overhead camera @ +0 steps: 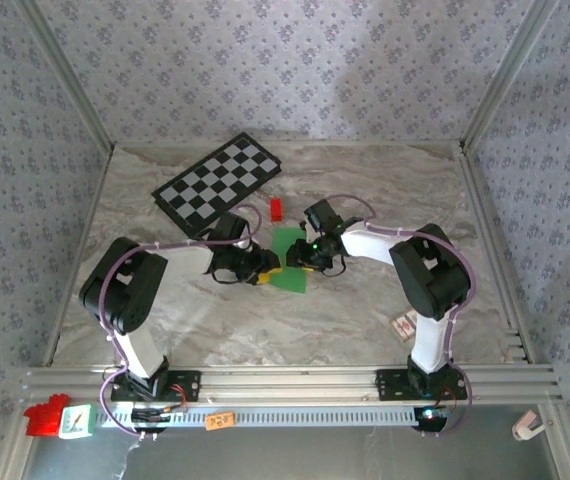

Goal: Fold a paper plane with a square sheet of paper (pick it up from the middle)
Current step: Third fold the triangle at the center of the table.

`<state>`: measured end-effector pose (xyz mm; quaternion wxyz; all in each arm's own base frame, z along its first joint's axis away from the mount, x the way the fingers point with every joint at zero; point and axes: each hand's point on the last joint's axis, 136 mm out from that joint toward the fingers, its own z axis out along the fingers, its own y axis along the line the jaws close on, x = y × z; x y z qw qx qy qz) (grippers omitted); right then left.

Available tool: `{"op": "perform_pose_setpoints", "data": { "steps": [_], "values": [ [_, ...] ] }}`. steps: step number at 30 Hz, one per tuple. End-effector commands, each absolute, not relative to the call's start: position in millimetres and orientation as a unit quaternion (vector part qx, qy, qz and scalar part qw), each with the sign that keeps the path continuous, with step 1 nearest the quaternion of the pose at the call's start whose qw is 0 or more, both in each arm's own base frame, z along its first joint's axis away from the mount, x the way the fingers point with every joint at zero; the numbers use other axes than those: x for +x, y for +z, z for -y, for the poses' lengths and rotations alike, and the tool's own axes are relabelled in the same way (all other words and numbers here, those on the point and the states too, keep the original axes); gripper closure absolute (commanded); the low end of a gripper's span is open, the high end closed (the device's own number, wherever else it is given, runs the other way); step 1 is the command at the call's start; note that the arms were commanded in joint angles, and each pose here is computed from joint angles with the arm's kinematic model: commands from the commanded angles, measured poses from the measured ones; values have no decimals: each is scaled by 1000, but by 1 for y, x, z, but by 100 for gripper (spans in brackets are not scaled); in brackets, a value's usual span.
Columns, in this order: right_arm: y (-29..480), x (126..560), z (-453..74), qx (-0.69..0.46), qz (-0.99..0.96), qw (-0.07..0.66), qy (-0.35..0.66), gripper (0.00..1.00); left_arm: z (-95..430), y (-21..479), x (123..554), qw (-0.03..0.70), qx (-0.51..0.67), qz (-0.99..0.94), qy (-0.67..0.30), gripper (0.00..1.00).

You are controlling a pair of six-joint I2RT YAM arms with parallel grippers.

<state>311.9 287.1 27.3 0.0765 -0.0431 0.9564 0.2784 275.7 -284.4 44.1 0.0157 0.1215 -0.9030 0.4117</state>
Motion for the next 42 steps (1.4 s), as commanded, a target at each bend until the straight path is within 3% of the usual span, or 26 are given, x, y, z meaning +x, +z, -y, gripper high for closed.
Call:
{"op": "perform_pose_setpoints", "data": {
  "steps": [1, 16, 22, 24, 28, 31, 36, 42],
  "values": [
    [-3, 293, -270, -36, -969, 36, 243, 57, 287, 43, 287, 16, 130, 895, 427, 67],
    [5, 296, -270, -53, -964, 54, 253, 57, 285, 33, 305, 29, 151, 886, 437, 80],
    [24, 304, -270, -66, -960, 85, 257, 56, 284, 36, 306, 30, 155, 886, 436, 94],
    [37, 308, -268, -75, -957, 111, 257, 52, 283, 38, 306, 29, 160, 887, 432, 100],
    [71, 310, -267, -120, -940, 190, 257, 34, 279, 46, 306, 26, 174, 890, 420, 100],
    [87, 305, -266, -173, -923, 250, 235, 26, 274, 51, 305, 25, 190, 895, 403, 100],
    [105, 294, -273, -252, -891, 317, 206, 22, 274, 61, 307, 21, 211, 893, 396, 100],
    [106, 274, -302, -331, -857, 340, 202, 24, 279, 67, 308, 27, 224, 888, 400, 100]
  ]
}}
